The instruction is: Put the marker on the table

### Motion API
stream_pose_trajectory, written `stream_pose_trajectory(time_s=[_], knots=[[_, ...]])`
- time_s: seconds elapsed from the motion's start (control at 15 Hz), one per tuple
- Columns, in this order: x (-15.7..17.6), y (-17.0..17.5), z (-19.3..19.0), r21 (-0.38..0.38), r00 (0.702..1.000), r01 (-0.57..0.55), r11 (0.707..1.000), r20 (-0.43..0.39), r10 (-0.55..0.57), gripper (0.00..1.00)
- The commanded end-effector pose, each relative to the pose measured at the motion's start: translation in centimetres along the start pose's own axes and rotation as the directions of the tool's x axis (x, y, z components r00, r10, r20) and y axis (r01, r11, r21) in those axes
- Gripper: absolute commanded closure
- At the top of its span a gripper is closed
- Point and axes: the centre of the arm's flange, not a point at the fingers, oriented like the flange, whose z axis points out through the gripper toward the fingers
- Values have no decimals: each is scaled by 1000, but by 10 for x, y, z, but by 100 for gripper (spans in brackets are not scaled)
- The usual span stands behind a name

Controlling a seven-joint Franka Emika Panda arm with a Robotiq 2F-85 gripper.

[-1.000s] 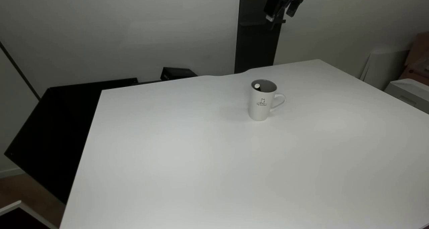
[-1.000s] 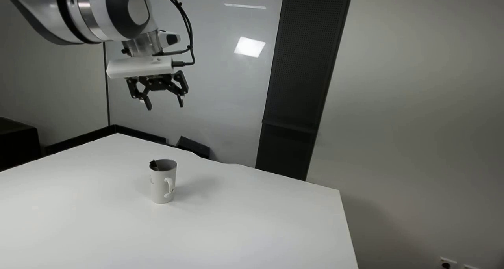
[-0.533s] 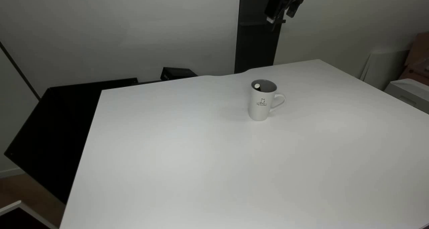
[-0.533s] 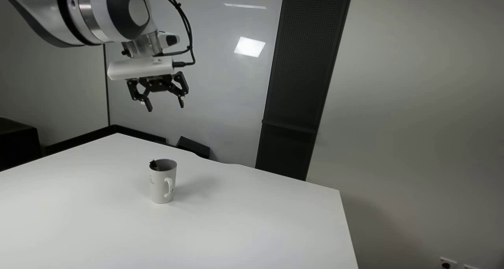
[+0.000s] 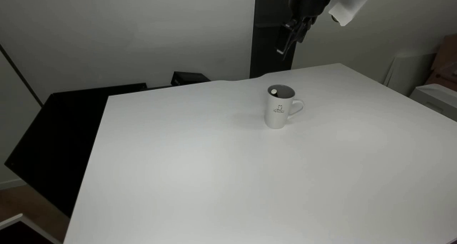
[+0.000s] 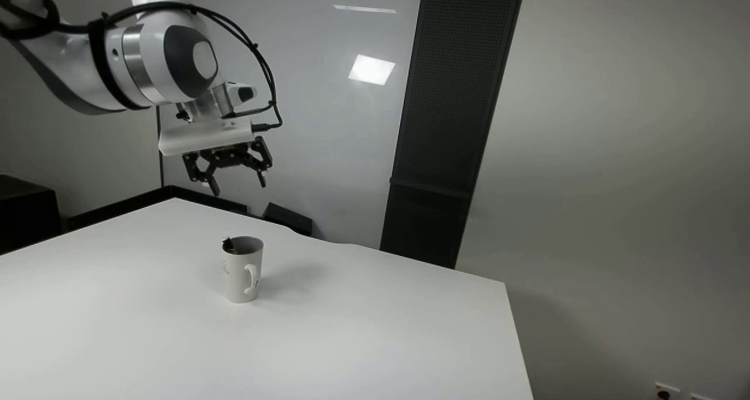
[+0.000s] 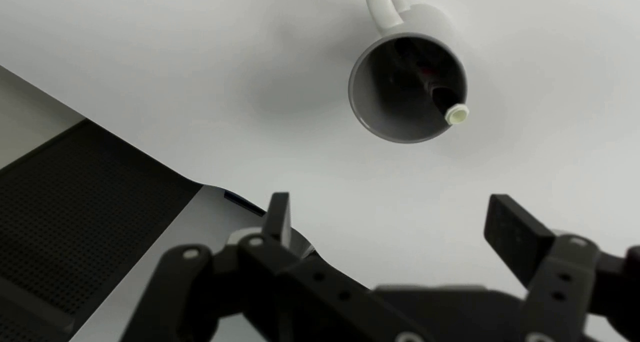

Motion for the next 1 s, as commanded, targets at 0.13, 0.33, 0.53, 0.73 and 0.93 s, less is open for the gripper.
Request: stream_pose_trajectory(time_s=[0.13,0.33,0.53,0.73,0.93], knots=[[2,-16,36,15,1000,-3,1000,26,3,0],[-1,-23,52,18,999,22,1000,30,-23,0],[0,-27,63,24,999,27,999,26,-28,0],[1,-32,72,22,999,39,999,-2,-39,0],[1,-38,78,22,999,51,998,-18,-51,0]])
